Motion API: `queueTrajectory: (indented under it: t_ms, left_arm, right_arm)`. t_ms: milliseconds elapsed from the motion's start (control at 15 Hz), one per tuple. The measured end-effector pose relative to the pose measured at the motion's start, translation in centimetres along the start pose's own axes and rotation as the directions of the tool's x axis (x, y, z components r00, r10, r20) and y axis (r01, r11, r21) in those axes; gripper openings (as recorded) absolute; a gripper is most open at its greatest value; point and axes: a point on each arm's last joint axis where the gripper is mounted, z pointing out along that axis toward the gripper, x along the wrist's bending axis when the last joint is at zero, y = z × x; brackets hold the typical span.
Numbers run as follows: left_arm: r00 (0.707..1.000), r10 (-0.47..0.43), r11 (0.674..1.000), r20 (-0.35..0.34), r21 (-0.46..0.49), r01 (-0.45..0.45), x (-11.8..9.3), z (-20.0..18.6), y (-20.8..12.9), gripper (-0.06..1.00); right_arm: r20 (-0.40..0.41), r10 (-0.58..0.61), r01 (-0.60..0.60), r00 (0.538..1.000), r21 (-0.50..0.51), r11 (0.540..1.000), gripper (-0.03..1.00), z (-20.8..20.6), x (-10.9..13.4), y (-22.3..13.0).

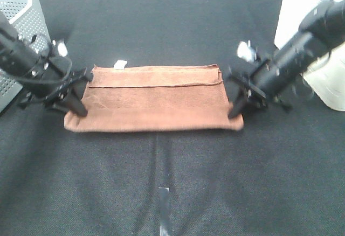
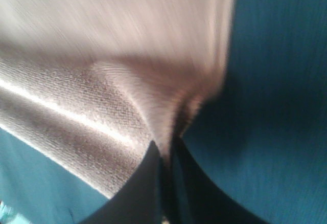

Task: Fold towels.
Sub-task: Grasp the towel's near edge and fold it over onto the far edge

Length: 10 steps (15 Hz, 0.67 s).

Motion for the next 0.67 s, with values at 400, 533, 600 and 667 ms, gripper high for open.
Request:
queueTrajectory:
  t_ms: [400,533,600,667]
  left_arm:
    - [0.999,0.033,0.964,0.018,-0.266,-0.027,-2.4,-3.1,6.1,0.02]
    - [1.0,0.025,0.957,0.015,-0.29,-0.019,-2.2,-2.2,7.9,0.02]
    - [1.0,0.021,0.957,0.01,-0.289,-0.017,-1.9,-1.3,8.7,0.02]
    - [1.0,0.021,0.957,0.007,-0.288,-0.018,-1.5,-0.2,9.5,0.02]
  right_arm:
    - [0.011,-0.079,0.08,0.997,-0.128,0.988,0.0,-2.1,1.5,6.0]
    - [0.022,-0.088,0.09,0.996,-0.148,0.985,0.0,-1.7,1.2,7.9]
    - [0.029,-0.1,0.104,0.995,-0.165,0.981,0.0,-1.5,1.1,8.8]
    - [0.035,-0.105,0.109,0.994,-0.172,0.979,0.0,-0.9,0.6,9.7]
